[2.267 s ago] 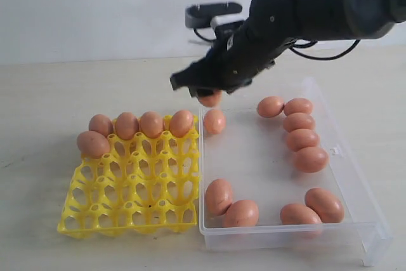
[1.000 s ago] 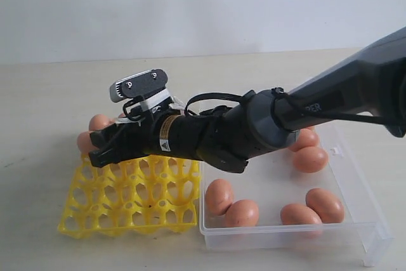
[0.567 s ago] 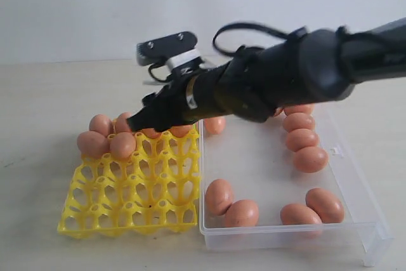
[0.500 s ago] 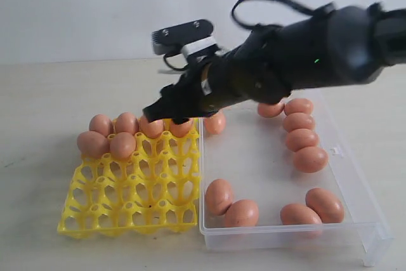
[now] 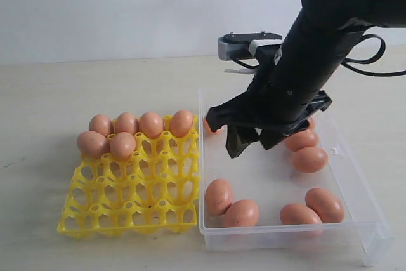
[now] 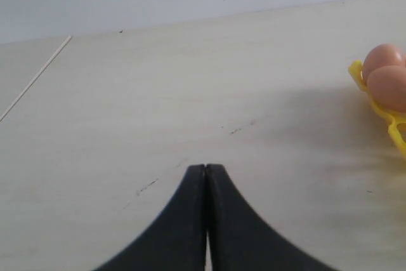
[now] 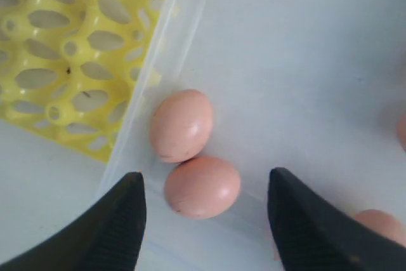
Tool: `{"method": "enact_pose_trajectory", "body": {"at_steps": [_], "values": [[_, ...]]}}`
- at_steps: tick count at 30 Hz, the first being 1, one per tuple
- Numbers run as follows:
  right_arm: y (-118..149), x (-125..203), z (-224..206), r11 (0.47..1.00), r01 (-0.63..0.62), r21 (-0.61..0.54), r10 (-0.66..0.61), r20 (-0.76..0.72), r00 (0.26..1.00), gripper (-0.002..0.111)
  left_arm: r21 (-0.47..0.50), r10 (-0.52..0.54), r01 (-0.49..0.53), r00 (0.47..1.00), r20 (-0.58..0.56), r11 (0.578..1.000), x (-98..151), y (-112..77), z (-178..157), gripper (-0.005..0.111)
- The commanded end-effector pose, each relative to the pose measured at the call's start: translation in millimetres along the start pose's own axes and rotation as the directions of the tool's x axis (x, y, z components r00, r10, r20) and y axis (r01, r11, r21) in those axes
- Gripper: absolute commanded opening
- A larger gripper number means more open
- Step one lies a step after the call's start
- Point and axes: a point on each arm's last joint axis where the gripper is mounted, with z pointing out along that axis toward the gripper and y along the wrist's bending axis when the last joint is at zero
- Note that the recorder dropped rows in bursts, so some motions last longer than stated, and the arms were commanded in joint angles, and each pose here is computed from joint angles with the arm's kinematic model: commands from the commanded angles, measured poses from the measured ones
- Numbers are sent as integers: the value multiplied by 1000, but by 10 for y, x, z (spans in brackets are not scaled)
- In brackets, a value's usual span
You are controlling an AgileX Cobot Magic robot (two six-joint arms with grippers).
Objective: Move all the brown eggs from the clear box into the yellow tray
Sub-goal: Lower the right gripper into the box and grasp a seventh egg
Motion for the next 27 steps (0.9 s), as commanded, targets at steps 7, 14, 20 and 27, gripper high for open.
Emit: {"method": "enact_pose_trajectory", "body": {"at_steps": [7,14,20,27], "values": [[-16,-27,604,996,-32,-86,18,-159,987,61,4,-7,7,1000,19,1000,-23,-1,-9,0],[-70,-111,968,996,-11,-94,0,-115,993,61,4,-7,7,1000,19,1000,-23,-1,-9,0],[-82,-139,1160,993,34,-115,-44,-89,995,61,4,-7,7,1000,19,1000,-23,-1,-9,0],[-98,-172,1186,991,90,-102,-95,-48,994,2,4,-7,7,1000,19,1000,-23,-1,-9,0]]}}
